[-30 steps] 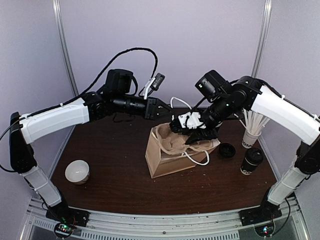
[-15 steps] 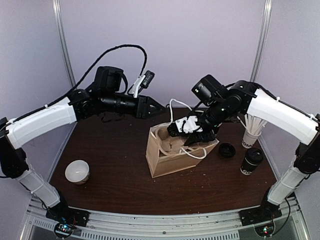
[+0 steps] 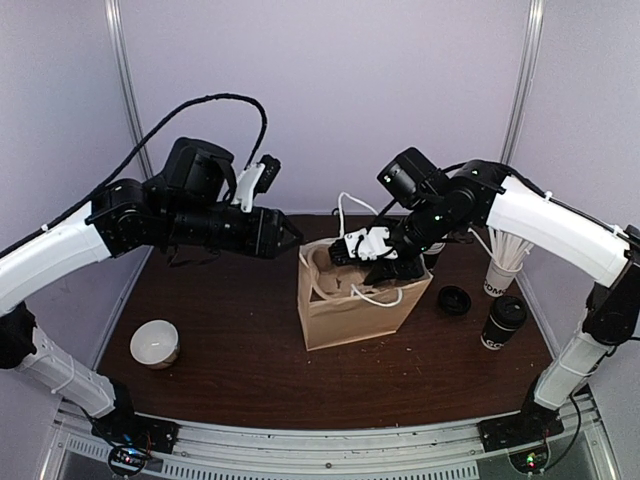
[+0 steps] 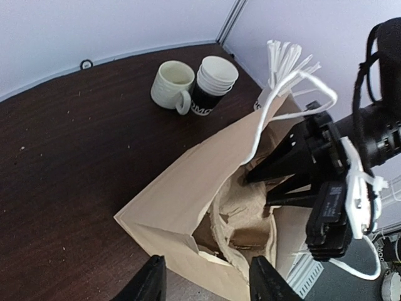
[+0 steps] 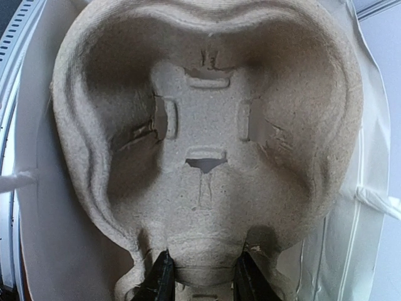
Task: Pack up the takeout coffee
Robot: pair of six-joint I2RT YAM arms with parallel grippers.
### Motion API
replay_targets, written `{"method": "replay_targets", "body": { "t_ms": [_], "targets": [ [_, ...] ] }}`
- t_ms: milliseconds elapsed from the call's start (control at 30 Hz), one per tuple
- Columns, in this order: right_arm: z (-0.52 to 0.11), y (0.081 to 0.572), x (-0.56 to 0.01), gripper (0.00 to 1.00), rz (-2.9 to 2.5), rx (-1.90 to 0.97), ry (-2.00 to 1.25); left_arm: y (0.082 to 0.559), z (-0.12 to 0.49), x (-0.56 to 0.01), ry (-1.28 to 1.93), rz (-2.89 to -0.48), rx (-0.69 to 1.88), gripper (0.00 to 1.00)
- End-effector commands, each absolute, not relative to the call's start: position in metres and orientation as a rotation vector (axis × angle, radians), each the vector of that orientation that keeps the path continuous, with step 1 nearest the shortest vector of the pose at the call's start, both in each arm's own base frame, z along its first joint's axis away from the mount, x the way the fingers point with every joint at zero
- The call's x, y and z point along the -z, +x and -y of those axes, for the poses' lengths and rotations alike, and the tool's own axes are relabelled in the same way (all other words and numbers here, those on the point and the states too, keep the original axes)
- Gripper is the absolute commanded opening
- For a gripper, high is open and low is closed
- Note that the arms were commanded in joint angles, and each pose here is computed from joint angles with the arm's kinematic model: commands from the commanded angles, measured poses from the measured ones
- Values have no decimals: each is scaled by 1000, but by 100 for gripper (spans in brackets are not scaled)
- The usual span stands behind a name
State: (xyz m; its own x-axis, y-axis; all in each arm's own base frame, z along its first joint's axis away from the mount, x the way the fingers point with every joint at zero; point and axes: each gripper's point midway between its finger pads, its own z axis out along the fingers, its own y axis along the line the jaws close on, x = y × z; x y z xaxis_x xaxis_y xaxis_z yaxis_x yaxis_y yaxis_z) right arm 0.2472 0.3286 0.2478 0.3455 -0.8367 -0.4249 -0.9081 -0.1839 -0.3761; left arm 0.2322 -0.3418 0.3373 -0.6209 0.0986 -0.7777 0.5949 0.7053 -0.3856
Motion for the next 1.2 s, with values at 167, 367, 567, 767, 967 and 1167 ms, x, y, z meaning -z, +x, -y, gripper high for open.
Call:
{"method": "replay_targets", "body": {
  "t_ms": [167,367,567,767,967,1167],
  "targets": [
    [-329,253,-256,22,-1535,-127,-2010,240,331,-318,357,-2236,673,45],
    [-329,252,-259,22,-1530,-124,-1999,245,340,-324,352,-2200,707,43],
    [-328,250,-259,22,-1527,-125,-1999,249,351,-319,366,-2214,714,43],
    [-329,248,-259,22,-1520,-127,-2001,258,353,-310,362,-2240,657,43],
    [-326,251,-259,22,-1529,-93,-1997,259,347,-300,361,-2305,597,43],
    [-322,253,-259,22,-1540,-63,-1999,252,334,-287,456,-2416,477,42]
  ]
}}
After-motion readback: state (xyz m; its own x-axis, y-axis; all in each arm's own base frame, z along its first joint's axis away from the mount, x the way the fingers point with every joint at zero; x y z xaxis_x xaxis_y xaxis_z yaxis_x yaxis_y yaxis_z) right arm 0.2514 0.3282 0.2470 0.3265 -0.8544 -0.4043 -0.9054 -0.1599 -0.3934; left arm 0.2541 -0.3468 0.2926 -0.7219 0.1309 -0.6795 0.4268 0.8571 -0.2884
